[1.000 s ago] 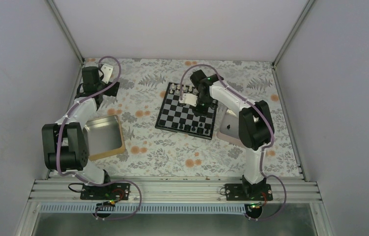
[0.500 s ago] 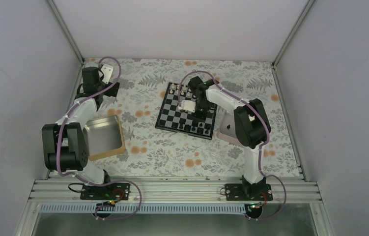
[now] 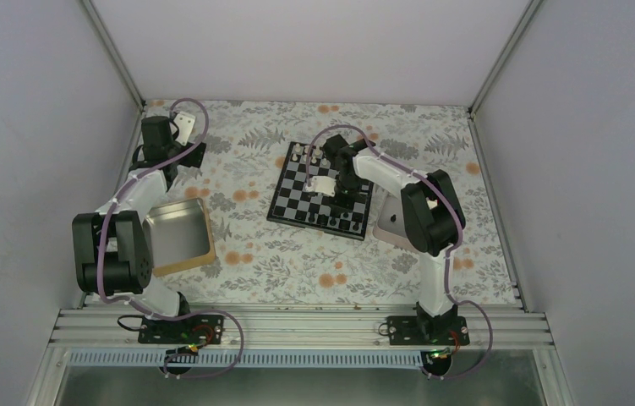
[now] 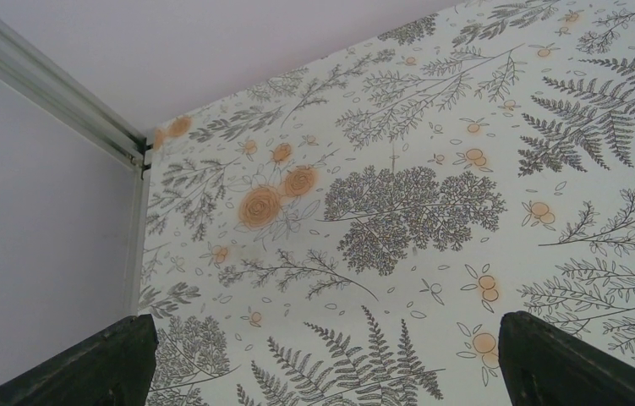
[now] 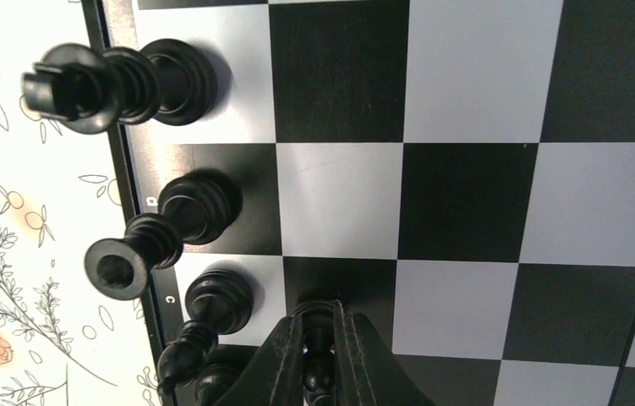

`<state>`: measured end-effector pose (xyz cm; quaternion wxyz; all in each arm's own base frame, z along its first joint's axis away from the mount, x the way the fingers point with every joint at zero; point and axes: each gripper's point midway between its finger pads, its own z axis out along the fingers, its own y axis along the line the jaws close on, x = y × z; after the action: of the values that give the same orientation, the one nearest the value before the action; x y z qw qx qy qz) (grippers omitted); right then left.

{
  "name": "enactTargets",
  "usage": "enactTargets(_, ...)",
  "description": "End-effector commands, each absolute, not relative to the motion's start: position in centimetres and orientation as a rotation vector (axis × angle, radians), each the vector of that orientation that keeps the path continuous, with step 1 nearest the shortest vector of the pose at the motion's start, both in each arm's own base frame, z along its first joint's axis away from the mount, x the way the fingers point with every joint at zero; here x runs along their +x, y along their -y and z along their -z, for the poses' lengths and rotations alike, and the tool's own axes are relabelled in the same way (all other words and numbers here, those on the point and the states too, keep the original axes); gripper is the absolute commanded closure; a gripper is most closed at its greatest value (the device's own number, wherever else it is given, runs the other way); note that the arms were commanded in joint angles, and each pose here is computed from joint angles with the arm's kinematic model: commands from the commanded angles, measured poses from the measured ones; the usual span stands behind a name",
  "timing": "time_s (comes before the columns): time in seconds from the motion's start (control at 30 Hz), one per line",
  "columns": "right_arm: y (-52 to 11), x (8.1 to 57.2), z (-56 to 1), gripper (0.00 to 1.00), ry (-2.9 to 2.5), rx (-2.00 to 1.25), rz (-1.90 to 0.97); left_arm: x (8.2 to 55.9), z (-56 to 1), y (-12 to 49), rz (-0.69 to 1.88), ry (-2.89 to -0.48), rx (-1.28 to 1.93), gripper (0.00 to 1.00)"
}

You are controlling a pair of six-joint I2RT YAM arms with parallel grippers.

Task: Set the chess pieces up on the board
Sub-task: Place the chess piece on the chessboard.

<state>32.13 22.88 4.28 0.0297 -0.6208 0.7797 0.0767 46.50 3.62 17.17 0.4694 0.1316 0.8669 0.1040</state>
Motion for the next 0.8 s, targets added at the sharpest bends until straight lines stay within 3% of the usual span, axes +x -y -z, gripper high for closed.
enactTargets(0.0, -23.5, 32.2, -4.2, 0.89, -2.386, -1.909, -0.240, 46.5, -18.6, -3.6, -0.246, -2.079, 0.307, 0.00)
enactTargets(0.47, -23.4, 32.5, -4.1, 0.88, -2.383, -1.907, -0.218, 46.5, -18.5, -3.6, -0.245, -2.079, 0.308, 0.00)
enactTargets(0.77, -23.6, 33.1, -5.4, 0.75, -2.351, -1.870, -0.190, 46.4, -18.5, -3.5, -0.242, -2.079, 0.306, 0.00)
